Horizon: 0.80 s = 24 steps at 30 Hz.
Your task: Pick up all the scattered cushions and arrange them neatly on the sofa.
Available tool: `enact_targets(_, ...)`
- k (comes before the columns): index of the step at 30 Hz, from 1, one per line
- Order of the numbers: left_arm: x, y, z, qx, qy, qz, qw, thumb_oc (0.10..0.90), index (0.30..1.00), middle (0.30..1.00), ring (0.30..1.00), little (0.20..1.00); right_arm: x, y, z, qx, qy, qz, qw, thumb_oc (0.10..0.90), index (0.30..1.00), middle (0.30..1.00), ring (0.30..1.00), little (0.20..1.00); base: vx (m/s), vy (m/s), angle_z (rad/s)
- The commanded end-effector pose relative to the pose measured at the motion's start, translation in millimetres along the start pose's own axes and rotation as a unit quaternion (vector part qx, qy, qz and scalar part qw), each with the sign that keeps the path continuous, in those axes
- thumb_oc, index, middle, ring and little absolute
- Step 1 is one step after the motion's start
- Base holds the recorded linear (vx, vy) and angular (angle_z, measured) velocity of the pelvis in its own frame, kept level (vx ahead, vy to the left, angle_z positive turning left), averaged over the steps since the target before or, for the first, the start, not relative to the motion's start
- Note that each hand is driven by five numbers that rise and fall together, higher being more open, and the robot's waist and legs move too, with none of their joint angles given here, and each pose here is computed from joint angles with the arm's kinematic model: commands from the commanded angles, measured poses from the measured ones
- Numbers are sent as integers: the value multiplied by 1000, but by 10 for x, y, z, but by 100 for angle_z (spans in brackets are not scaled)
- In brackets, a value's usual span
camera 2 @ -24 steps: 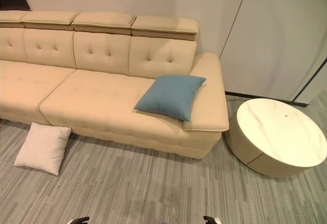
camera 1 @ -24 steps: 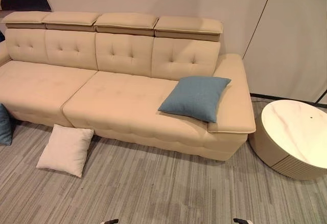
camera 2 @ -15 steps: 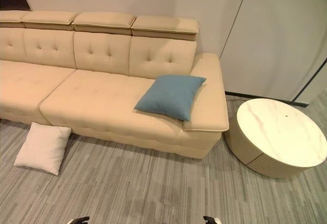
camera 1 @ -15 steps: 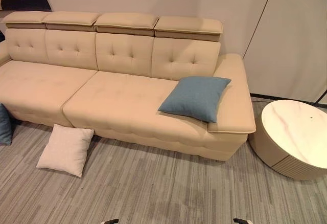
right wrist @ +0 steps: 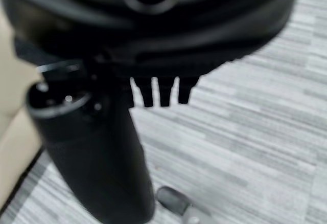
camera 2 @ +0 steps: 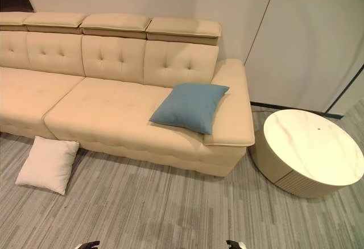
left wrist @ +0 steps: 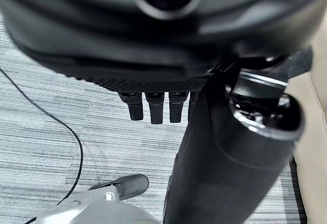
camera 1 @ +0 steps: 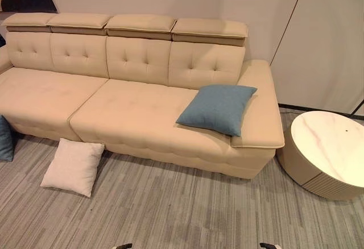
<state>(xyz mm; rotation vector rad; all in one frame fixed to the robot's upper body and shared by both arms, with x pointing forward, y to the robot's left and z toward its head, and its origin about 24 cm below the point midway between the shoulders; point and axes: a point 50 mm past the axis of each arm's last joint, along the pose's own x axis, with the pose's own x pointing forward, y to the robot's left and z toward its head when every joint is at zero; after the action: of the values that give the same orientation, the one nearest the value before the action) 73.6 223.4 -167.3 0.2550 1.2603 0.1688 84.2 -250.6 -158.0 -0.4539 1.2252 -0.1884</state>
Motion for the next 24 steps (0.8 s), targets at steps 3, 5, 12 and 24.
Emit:
enact_targets(3, 27, 73, 177, 20, -26, 10, 999, 800, 900, 900, 900, 900, 32, -49, 192, -11, -26, -13, 1000, 800, 900, 900, 900, 900, 17, -25, 0)
enact_targets(5, 29, 82, 208, 20, -31, 12, 999, 800, 900, 900, 900, 900, 34, -60, 221, -7, -32, -14, 999, 800, 900, 900, 900, 900, 41, -69, 1)
enact_targets(12, 34, 104, 435, 11, -70, 16, 997, 800, 900, 900, 900, 900, 47, -122, 358, 10, -52, -26, 998, 800, 900, 900, 900, 900, -15, -64, 7)
enact_targets(24, 28, 63, 627, 3, -99, 10, 995, 800, 900, 900, 900, 900, 54, -213, 511, 35, -77, -40, 996, 800, 900, 900, 900, 900, 61, 10, 13)
